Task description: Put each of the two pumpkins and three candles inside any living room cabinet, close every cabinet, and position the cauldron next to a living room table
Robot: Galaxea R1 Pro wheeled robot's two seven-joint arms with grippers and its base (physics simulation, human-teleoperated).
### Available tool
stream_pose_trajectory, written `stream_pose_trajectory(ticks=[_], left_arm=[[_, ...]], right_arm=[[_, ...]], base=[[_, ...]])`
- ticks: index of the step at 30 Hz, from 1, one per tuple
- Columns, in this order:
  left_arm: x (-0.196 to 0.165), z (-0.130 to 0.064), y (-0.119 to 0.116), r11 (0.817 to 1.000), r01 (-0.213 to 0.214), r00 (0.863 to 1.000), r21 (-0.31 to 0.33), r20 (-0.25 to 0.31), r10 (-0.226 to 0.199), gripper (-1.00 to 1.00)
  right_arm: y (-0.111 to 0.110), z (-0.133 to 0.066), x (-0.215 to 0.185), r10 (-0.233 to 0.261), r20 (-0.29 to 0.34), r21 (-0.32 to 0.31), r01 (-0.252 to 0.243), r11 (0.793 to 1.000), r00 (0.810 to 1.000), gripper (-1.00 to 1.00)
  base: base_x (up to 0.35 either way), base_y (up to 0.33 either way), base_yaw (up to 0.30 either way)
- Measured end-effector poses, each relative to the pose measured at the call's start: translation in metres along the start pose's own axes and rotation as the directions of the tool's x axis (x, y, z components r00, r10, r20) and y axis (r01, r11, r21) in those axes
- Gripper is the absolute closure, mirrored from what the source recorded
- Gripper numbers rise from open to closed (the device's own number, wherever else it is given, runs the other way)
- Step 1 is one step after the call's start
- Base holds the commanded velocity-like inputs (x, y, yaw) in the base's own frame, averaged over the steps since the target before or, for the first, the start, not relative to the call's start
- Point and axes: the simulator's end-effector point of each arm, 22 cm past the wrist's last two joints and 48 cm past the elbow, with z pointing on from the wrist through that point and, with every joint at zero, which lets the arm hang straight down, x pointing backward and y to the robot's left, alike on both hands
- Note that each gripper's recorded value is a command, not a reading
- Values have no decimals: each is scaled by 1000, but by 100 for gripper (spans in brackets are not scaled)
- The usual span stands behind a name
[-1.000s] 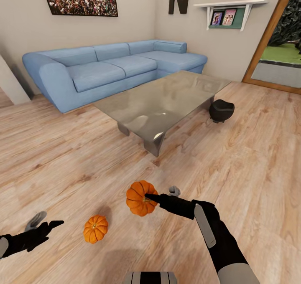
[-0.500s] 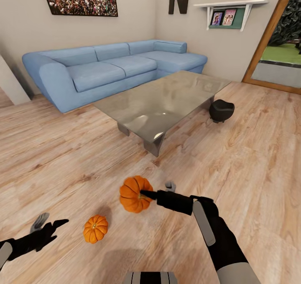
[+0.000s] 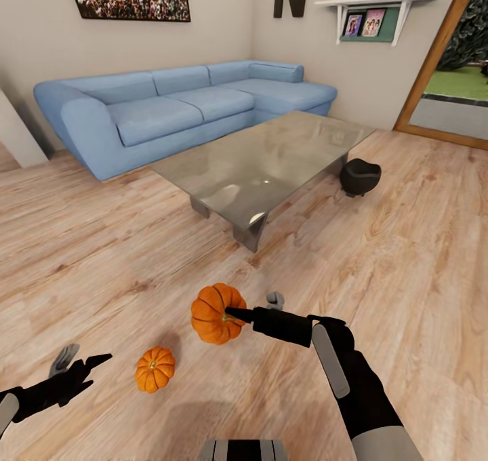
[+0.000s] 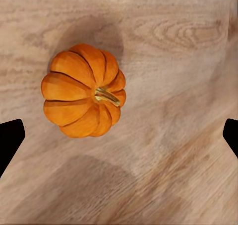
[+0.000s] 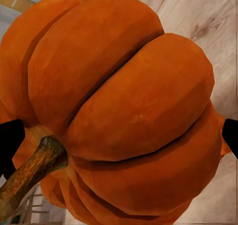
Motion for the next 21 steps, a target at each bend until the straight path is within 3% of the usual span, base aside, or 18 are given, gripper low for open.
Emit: stream_pose_trajectory(ticks=[21], left_arm=[[34,21,38,997,64,995,-53,-69,-68,-100]], right_arm=[[-29,19,21,87,-25,1,-87,996,996,100]], base=[[0,0,0]])
